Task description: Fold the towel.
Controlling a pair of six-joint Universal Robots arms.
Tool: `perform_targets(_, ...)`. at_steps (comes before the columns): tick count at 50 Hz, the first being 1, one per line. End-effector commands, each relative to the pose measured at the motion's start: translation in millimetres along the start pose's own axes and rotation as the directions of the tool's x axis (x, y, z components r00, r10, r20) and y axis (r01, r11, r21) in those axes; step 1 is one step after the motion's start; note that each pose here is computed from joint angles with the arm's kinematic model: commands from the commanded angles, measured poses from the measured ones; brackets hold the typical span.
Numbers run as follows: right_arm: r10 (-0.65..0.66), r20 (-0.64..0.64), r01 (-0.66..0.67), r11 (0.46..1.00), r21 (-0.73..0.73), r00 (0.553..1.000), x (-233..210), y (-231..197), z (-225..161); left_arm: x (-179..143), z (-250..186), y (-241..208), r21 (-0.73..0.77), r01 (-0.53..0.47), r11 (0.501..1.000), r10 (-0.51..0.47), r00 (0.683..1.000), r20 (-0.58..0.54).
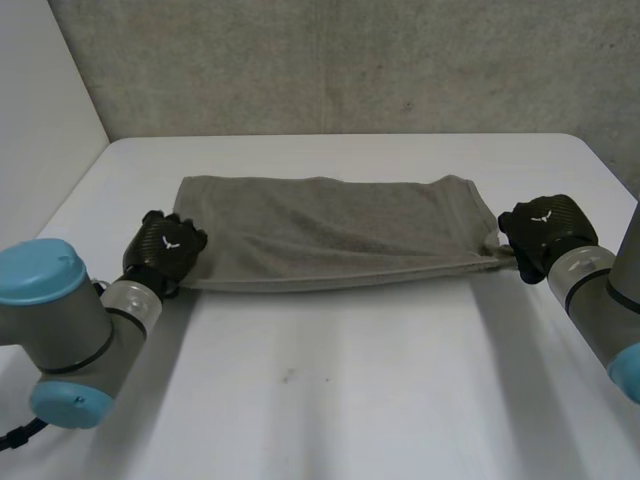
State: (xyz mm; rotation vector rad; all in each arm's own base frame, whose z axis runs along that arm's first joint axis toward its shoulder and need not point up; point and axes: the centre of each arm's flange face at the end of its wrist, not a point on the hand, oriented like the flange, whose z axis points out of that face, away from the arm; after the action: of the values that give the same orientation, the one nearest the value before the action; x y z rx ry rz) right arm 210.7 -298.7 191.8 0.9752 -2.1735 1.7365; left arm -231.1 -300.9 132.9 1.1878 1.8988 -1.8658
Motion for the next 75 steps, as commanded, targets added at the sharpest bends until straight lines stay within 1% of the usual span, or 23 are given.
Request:
perform_targets(1,-0.06,0.023,0.061,0.998,-0.023,0.998,-4.6,5.4,-3.4,-11.3,-23.0,-8.6,-0.016,0.001,1.0,-0.001,1.0,-0.004)
perform_targets(4,-0.104,0.047,0.106,0.993,-0.047,0.993,-7.6,8.9,-7.6,-11.2,-30.4,-10.5,-0.035,0.004,0.999,-0.004,1.0,-0.023)
perform_targets(6,-0.232,0.129,0.247,0.963,-0.109,0.964,-12.6,16.6,-23.6,-8.4,-57.7,-14.8,-0.115,0.004,0.993,-0.017,0.993,-0.113)
perform_targets(7,-0.233,0.129,0.247,0.963,-0.109,0.964,-12.6,16.6,-23.7,-8.4,-57.8,-14.8,-0.116,0.004,0.993,-0.017,0.993,-0.113)
perform_targets(9,-0.343,0.285,0.405,0.892,-0.201,0.895,-18.2,32.3,-52.0,-6.4,-84.5,-15.9,-0.205,-0.04,0.978,-0.005,0.977,-0.215)
perform_targets(10,-0.343,0.285,0.406,0.891,-0.201,0.895,-18.2,32.4,-52.2,-6.3,-84.6,-15.9,-0.205,-0.04,0.978,-0.005,0.976,-0.216)
perform_targets(12,-0.366,0.431,0.508,0.814,-0.281,0.825,-14.3,48.0,-80.1,-6.8,-111.8,-12.8,-0.306,-0.117,0.945,0.009,0.943,-0.333)
perform_targets(15,-0.373,0.462,0.534,0.794,-0.29,0.805,-10.0,47.5,-91.3,-8.1,-122.5,-13.4,-0.332,-0.146,0.932,0.009,0.924,-0.382)
perform_targets(18,-0.404,0.39,0.518,0.817,-0.254,0.827,1.6,35.6,-90.2,-13.8,-131.9,-21.1,-0.327,-0.166,0.93,0.013,0.905,-0.425)
perform_targets(21,-0.421,0.342,0.509,0.83,-0.228,0.84,6.0,30.2,-83.1,-22.0,-120.8,-30.5,-0.253,-0.147,0.956,0.041,0.923,-0.383)
perform_targets(23,-0.407,0.22,0.448,0.874,-0.187,0.886,16.3,16.4,-68.2,-32.0,-103.0,-40.1,-0.165,-0.132,0.977,0.078,0.951,-0.299)
perform_targets(24,-0.407,0.219,0.448,0.874,-0.187,0.887,16.3,16.3,-68.1,-32.0,-102.9,-40.2,-0.164,-0.132,0.977,0.079,0.951,-0.299)
perform_targets(26,-0.337,0.127,0.354,0.923,-0.153,0.933,24.7,5.5,-52.2,-35.8,-80.0,-44.9,-0.09,-0.115,0.989,0.093,0.97,-0.223)
perform_targets(29,-0.28,0.107,0.294,0.943,-0.157,0.954,24.1,8.7,-29.2,-32.2,-63.8,-46.8,-0.047,-0.105,0.993,0.093,0.976,-0.198)
perform_targets(35,-0.273,0.077,0.281,0.951,-0.126,0.959,10.9,0.8,-1.5,-15.6,-11.7,-48.3,0.039,-0.101,0.994,0.107,0.98,-0.167)
perform_targets(37,-0.29,-0.028,0.286,0.954,-0.094,0.957,13.8,-5.8,21.5,-11.8,1.1,-44.3,0.035,-0.104,0.994,0.108,0.979,-0.17)
perform_targets(44,-0.299,-0.181,0.306,0.952,0.011,0.937,9.5,-2.2,75.9,-11.3,68.2,-29.1,0.011,-0.112,0.994,0.112,0.991,-0.079)
perform_targets(53,-0.336,-0.192,0.343,0.939,0.007,0.922,-2.5,13.6,111.5,5.9,99.8,-16.2,0.022,-0.115,0.993,0.117,0.991,-0.072)
perform_targets(62,-0.332,-0.201,0.339,0.941,0.003,0.922,-1.5,12.6,116.1,12.4,100.6,-22.1,0.044,-0.118,0.992,0.121,0.99,-0.071)
perform_targets(67,-0.299,-0.235,0.313,0.949,0.025,0.925,10.3,-8.5,97.4,6.8,83.4,-50.3,0.087,-0.118,0.989,0.124,0.99,-0.066)
perform_targets(70,-0.172,-0.255,0.2,0.976,0.091,0.952,27.4,-30.5,67.1,-4.4,65.6,-64.0,0.103,-0.118,0.988,0.123,0.991,-0.052)
perform_targets(73,-0.132,-0.24,0.163,0.98,0.114,0.962,29.8,-36.1,57.2,-17.7,43.5,-79.7,0.121,-0.1,0.988,0.105,0.994,-0.036)
perform_targets(75,-0.081,-0.155,0.102,0.986,0.132,0.985,26.2,-40.3,38.2,-21.4,32.0,-83.9,0.123,-0.068,0.99,0.074,0.997,-0.039)
